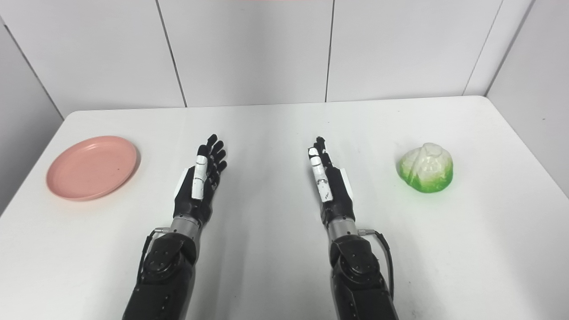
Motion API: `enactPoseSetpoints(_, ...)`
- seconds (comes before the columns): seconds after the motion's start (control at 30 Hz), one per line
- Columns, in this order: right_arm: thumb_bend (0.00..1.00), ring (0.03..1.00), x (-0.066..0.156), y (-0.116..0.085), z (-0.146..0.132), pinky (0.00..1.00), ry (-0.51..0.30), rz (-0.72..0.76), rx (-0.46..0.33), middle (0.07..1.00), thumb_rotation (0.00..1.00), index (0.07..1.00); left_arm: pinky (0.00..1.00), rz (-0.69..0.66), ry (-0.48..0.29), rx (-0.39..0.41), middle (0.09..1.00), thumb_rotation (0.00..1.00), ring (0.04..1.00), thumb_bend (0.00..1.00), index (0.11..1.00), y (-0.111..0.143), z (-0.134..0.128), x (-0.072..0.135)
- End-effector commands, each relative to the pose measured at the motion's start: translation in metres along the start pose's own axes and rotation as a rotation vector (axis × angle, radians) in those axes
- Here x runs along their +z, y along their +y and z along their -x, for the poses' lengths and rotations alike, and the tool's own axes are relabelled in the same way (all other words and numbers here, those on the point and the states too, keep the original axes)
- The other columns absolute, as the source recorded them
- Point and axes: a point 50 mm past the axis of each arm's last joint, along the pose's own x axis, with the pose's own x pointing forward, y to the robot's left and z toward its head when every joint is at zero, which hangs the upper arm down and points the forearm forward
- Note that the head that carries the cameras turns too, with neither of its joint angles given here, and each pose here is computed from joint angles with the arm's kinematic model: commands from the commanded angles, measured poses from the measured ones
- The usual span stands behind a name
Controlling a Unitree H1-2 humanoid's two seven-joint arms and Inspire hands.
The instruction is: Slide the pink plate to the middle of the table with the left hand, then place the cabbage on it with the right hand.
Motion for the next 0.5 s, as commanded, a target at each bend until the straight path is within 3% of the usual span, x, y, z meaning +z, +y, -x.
enactPoseSetpoints(0.0,0.64,0.986,0.006,0.003,-0.005,1.0,-0.01,-0.002,0.012,0.994,0.95,0.995,1.0,-0.001,-0.011,-0.014,1.0,1.0,1.0,0.8,1.0,0.0,0.001,-0.001)
enactPoseSetpoints(0.3,0.63,0.969,0.005,-0.017,0.002,1.0,-0.034,-0.013,-0.021,0.975,0.92,0.977,1.0,0.028,-0.032,-0.005,1.0,1.0,1.0,0.8,1.0,-0.018,0.001,0.004)
enactPoseSetpoints(0.33,0.64,0.94,0.004,-0.02,0.002,0.96,-0.043,-0.027,-0.034,0.95,0.84,0.948,1.0,0.026,-0.041,0.002,1.0,1.0,1.0,0.8,1.0,-0.02,0.0,0.006)
enactPoseSetpoints(0.47,0.68,0.917,0.002,-0.035,0.004,0.95,-0.042,-0.068,-0.039,0.934,0.74,0.928,1.0,0.06,-0.117,0.021,1.0,1.0,1.0,0.77,1.0,-0.027,-0.009,0.021)
